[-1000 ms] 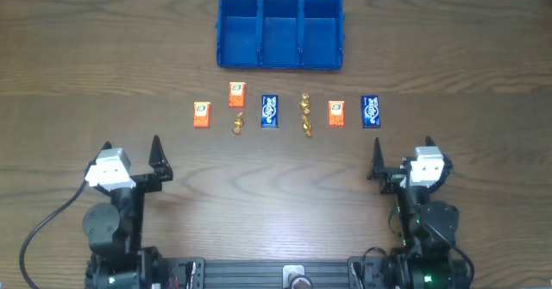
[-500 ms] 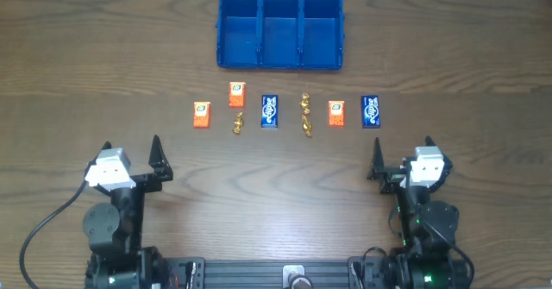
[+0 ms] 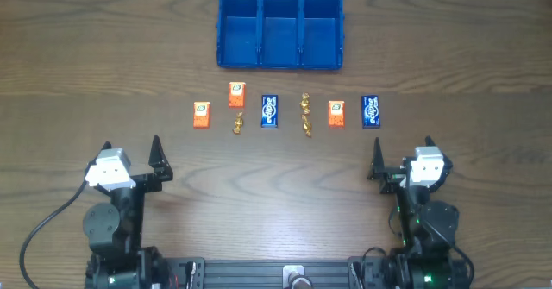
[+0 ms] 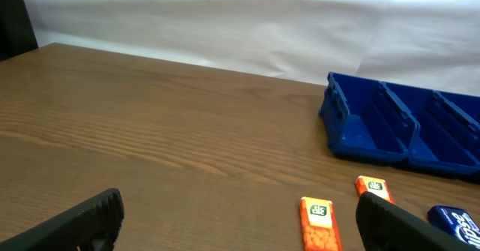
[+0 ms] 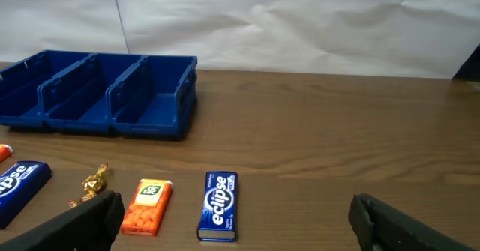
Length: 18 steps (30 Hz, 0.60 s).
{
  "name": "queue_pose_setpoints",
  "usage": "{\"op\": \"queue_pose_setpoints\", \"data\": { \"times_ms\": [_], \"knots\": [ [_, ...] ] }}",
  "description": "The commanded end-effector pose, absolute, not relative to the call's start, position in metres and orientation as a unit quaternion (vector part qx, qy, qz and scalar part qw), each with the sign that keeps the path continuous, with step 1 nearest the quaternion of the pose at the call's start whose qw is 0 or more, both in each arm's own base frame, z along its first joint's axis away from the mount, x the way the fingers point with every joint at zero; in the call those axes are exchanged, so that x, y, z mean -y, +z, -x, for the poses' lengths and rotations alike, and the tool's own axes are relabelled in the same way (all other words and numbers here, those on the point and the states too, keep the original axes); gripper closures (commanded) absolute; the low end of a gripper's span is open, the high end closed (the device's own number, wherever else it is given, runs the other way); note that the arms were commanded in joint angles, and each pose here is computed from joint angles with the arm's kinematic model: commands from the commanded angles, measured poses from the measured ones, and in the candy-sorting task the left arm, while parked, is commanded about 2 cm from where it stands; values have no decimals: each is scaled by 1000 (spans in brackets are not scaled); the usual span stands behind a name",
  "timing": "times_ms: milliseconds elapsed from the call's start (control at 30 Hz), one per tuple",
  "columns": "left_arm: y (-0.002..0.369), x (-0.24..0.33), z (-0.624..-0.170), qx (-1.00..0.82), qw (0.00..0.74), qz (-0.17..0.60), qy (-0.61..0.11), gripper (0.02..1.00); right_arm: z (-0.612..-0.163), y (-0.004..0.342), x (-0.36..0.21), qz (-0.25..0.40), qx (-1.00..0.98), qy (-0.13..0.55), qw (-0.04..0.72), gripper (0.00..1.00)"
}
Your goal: Sort Candies Into Trays
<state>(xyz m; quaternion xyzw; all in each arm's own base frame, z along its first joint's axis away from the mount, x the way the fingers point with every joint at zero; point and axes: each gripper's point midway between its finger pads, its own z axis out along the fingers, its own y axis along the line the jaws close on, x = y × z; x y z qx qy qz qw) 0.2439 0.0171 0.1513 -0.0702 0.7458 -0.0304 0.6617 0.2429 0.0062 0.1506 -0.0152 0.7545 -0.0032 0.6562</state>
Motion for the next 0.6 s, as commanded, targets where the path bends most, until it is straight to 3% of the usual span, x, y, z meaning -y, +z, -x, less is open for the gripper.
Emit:
{"op": "queue_pose_setpoints", "data": {
  "times_ms": [33, 333, 600],
  "knots": [
    [136, -18, -243, -760, 645, 79, -32, 20, -242, 150, -3, 16, -760, -13, 650, 1],
    [152, -1, -246, -762, 637, 76, -84, 20, -242, 150, -3, 16, -760, -13, 650, 1],
    [182, 40, -263, -828, 538, 24, -154, 20, -242, 150, -3, 16, -760, -13, 650, 1]
  ]
}}
